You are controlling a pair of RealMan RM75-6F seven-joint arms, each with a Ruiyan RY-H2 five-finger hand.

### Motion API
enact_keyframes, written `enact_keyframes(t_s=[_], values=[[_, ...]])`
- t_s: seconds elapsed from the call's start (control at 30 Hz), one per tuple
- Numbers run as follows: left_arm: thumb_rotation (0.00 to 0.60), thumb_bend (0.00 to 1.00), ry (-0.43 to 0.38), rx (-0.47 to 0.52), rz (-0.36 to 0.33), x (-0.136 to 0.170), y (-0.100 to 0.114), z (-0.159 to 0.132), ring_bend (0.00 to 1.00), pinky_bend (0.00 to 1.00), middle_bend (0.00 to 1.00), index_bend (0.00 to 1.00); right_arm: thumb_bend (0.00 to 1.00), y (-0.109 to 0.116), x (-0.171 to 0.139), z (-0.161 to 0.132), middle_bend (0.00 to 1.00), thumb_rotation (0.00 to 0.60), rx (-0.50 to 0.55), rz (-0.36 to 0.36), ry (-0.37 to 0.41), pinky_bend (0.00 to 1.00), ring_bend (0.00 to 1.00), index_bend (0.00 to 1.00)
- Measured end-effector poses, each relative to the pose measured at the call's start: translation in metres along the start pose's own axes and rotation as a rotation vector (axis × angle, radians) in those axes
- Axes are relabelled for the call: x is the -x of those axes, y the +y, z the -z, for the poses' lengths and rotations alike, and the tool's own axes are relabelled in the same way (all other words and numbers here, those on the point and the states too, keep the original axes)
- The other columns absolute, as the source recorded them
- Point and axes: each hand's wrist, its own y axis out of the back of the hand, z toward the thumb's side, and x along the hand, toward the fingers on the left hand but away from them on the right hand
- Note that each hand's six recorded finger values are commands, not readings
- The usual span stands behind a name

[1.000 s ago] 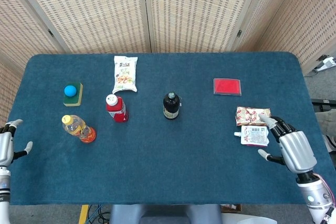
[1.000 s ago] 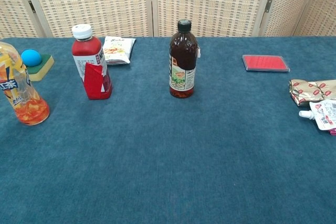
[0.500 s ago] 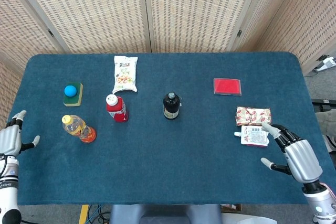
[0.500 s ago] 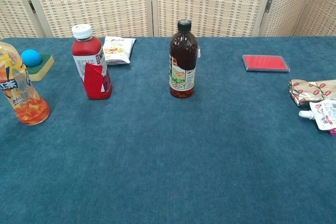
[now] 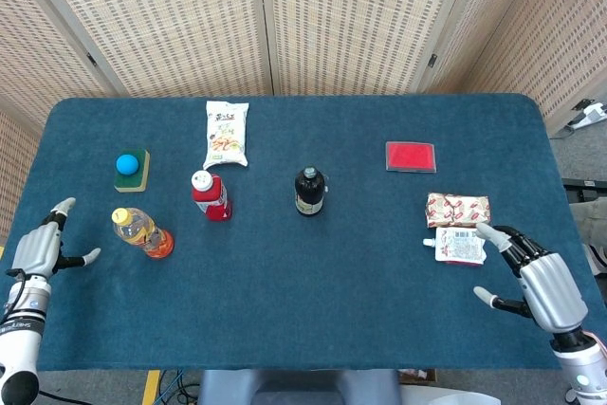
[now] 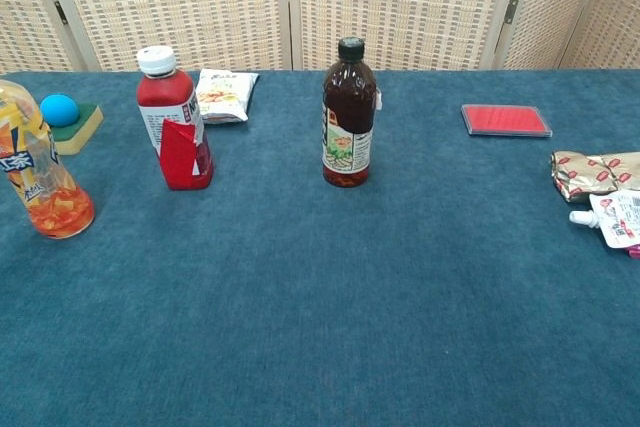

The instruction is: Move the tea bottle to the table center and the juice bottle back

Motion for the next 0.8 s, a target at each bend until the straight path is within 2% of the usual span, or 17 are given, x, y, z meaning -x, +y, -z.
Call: enact_keyframes(t_s=[0.37,0.8], values=[[0.600,0.10,-0.050,0.222,0.081,-0.002,-0.008,-0.021,0.11,0.32,0.04,0.02,0.07,0.000,0.000,0.000,0.29,0.600,0.022,-0.002,0.007,0.44,0.19,0.15],[0.600,0.10,-0.119,0.322,0.157,-0.003,-0.028,-0.041,0.11,0.32,0.04,0.03,0.07,0.000,0.001,0.001,0.29,0.600,0.031,-0.004,0.009,0.44,0.19,0.16]])
